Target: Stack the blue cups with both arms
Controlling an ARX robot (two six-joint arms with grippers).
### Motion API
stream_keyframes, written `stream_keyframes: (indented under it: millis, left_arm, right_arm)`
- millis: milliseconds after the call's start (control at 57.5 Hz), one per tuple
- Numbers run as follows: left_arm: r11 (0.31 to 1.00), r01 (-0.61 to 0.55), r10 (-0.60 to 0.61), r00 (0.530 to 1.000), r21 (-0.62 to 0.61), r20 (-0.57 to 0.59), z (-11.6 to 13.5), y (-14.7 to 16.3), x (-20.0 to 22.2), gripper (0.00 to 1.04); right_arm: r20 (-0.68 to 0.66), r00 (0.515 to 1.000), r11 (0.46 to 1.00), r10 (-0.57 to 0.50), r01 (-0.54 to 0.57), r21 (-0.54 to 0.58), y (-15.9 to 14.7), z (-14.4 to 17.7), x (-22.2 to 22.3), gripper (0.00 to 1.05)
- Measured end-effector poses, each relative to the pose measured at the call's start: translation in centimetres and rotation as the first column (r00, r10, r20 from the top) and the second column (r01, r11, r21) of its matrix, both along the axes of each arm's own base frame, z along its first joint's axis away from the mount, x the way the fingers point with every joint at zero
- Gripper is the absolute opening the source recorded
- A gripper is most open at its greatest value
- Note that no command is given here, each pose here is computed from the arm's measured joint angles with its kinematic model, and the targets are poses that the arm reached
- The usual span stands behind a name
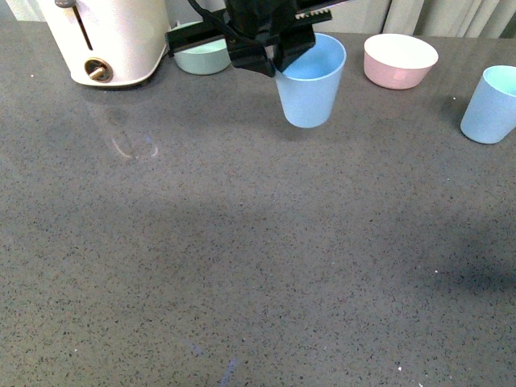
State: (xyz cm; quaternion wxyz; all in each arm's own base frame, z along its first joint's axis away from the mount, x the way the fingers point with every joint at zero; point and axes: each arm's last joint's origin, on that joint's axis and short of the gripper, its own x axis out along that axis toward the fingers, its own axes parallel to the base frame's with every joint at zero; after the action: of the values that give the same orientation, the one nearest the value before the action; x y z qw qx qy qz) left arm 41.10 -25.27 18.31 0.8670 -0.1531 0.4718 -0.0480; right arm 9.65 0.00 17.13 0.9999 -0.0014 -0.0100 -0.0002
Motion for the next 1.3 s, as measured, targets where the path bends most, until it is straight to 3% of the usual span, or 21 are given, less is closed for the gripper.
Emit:
stream_keyframes:
  millis: [156,313,556,834,1304]
  left_arm:
    - [0.999,0.041,-0.041,0.999,-0.003,-0.002,-0.8,-2.2,-1.7,0.02]
    - [0.998,0.058,-0.058,0.998,0.025,0.002,-1.5,-3.4,-0.4,0.02]
    - [0.996,0.052,-0.049,0.998,0.075,-0.035,-3.9,-3.5,1.5,0.02]
    - [0.996,0.061,-0.059,0.998,0.067,-0.03,-3.8,-4.2,2.4,0.02]
    - [0.996,0.08,-0.08,0.997,0.038,0.005,-2.2,-4.8,3.2,0.72]
  right_arm:
    - [0.0,1.0,1.0,0.0,0.0,0.0,0.0,0.0,0.0,0.96]
    - [0.0,1.0,1.0,0.0,0.0,0.0,0.0,0.0,0.0,0.96]
    - [0.0,1.0,1.0,0.0,0.0,0.0,0.0,0.0,0.0,0.96]
    - [0.0,1.0,1.0,0.0,0.0,0.0,0.0,0.0,0.0,0.96]
    - [0.0,1.0,1.0,0.0,0.0,0.0,0.0,0.0,0.0,0.96]
